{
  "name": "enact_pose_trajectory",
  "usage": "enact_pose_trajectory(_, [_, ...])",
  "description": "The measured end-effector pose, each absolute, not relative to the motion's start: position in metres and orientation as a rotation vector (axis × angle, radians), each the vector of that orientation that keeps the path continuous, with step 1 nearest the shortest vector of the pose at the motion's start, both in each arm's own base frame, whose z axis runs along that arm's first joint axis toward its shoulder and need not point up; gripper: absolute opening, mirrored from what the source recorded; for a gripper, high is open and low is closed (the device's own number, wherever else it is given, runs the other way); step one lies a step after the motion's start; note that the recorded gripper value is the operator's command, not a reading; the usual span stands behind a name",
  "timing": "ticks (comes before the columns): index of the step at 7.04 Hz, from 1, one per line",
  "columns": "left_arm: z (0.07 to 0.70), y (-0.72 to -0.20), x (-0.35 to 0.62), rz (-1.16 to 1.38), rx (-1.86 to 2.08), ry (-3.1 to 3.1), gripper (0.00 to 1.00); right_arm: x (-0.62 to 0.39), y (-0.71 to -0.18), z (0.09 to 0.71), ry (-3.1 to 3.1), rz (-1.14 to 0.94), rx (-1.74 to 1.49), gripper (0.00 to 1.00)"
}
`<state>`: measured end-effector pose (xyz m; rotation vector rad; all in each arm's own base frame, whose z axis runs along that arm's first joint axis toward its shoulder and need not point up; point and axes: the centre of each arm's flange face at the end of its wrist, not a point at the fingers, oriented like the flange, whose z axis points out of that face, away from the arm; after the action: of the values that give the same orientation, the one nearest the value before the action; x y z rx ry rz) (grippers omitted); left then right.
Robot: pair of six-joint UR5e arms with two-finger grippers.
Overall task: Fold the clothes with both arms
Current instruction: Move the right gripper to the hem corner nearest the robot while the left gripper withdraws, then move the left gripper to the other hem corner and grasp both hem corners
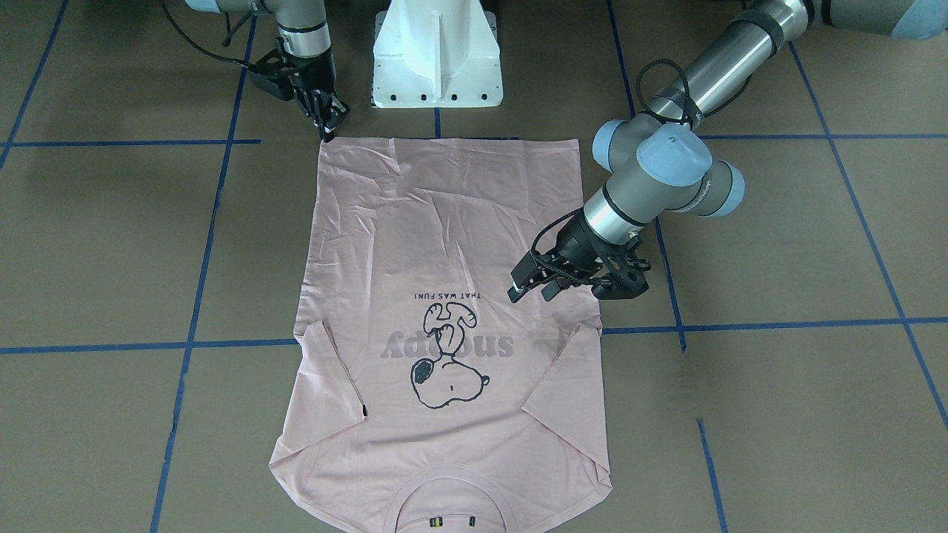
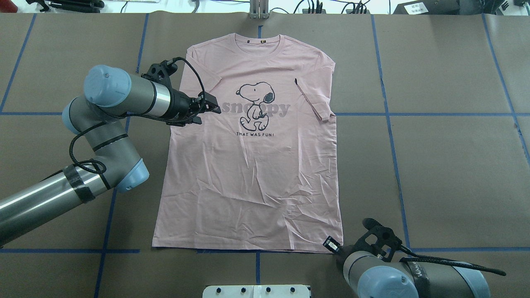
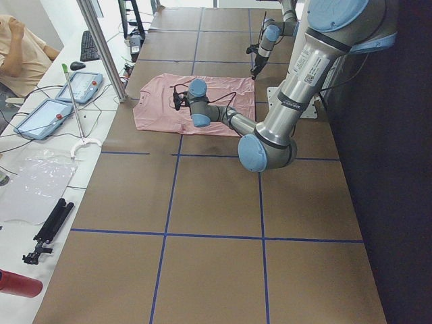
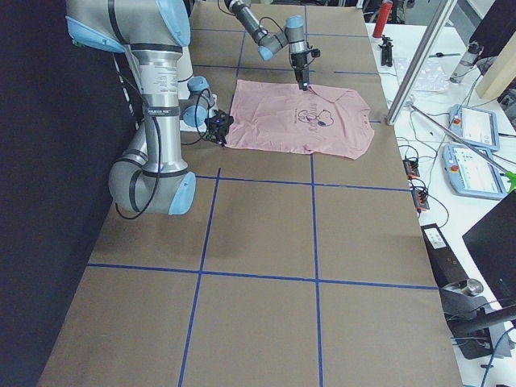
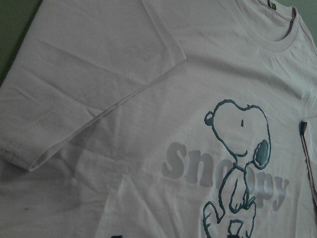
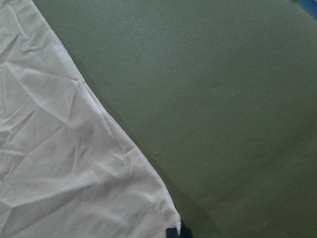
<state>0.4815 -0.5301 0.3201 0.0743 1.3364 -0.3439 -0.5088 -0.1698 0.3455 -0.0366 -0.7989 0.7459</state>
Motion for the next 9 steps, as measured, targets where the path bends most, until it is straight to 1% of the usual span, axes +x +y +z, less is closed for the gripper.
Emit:
enact_pose_trajectory(2, [0.329,-0.496,0.444,-0.364,0.006,1.331,0.83,-0.508,-0.170,0.342,-0.808,0.740,-0.041,0.00])
enact_pose_trajectory(5, [0.327,-0.405,0.366,-0.391,-0.072,1.255,0.84,-0.510,-0.165,0.340,-0.812,0.725,-0.029,0.00])
enact_pose_trajectory(7, [0.349,-0.346,0.372,-0.413,-0.134,1.179,0.84,-0.509,-0.164,0.334,-0.824,0.724,-0.031,0.00])
enact_pose_trajectory(9, [0.365,-0.307,0.408,-0.464,-0.172,1.071,0.83,-0.505,-0.165,0.328,-0.838,0.727,-0.034,0.00])
